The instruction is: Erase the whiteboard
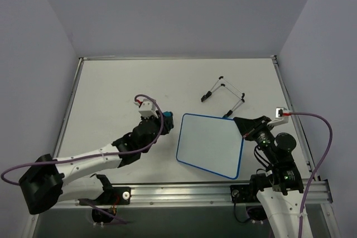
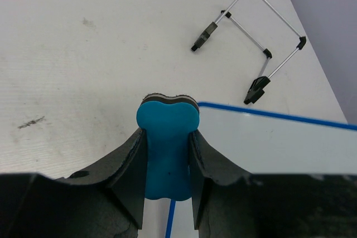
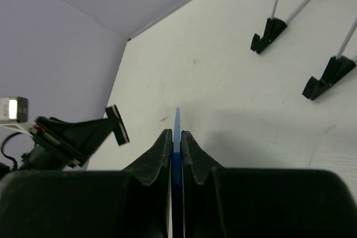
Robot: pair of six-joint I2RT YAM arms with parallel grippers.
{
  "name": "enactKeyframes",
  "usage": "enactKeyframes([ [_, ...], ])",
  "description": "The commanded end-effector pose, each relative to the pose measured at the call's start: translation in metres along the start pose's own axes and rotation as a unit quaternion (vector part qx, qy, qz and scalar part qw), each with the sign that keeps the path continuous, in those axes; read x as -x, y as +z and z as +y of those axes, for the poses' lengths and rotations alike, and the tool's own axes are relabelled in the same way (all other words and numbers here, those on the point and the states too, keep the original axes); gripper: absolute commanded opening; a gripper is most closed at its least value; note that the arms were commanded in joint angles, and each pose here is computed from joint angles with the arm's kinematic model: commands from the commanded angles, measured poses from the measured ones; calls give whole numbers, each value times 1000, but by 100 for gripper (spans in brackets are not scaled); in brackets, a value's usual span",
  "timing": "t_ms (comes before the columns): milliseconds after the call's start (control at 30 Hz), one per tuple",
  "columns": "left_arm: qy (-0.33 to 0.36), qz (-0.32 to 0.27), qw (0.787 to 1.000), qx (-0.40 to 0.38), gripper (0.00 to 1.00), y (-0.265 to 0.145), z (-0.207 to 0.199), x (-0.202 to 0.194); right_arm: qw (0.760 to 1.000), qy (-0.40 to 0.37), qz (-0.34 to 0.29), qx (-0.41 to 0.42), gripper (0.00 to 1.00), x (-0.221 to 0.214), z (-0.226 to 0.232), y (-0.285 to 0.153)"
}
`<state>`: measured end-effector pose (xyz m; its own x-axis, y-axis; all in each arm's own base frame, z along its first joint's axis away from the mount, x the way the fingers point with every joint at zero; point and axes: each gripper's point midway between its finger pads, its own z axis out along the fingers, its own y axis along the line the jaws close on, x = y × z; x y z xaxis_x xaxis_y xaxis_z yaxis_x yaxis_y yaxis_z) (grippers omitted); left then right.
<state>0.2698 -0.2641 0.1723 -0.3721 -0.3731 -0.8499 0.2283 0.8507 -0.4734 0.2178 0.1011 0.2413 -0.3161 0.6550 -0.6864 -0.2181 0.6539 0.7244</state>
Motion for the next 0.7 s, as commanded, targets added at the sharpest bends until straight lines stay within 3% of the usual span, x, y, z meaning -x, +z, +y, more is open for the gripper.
enactKeyframes([
  [0, -11, -16, 999, 30, 2, -15, 8, 31, 999, -45, 24, 9, 0, -1, 10, -8],
  [167, -14, 6, 1000, 7, 2, -31, 4, 36, 995, -57, 85, 14, 0, -23, 8, -15],
  [467, -10, 49, 999, 19, 2, -40, 12, 39, 995, -53, 80, 22, 0, -24, 10, -18],
  [567, 18, 88, 992, 92, 2, -32, 42, 38, 995, -58, 73, 25, 0, -19, 13, -16],
  [667, 36, 151, 965, 212, 2, -29, 98, 21, 995, -64, 69, 27, 0, -14, 15, -13],
])
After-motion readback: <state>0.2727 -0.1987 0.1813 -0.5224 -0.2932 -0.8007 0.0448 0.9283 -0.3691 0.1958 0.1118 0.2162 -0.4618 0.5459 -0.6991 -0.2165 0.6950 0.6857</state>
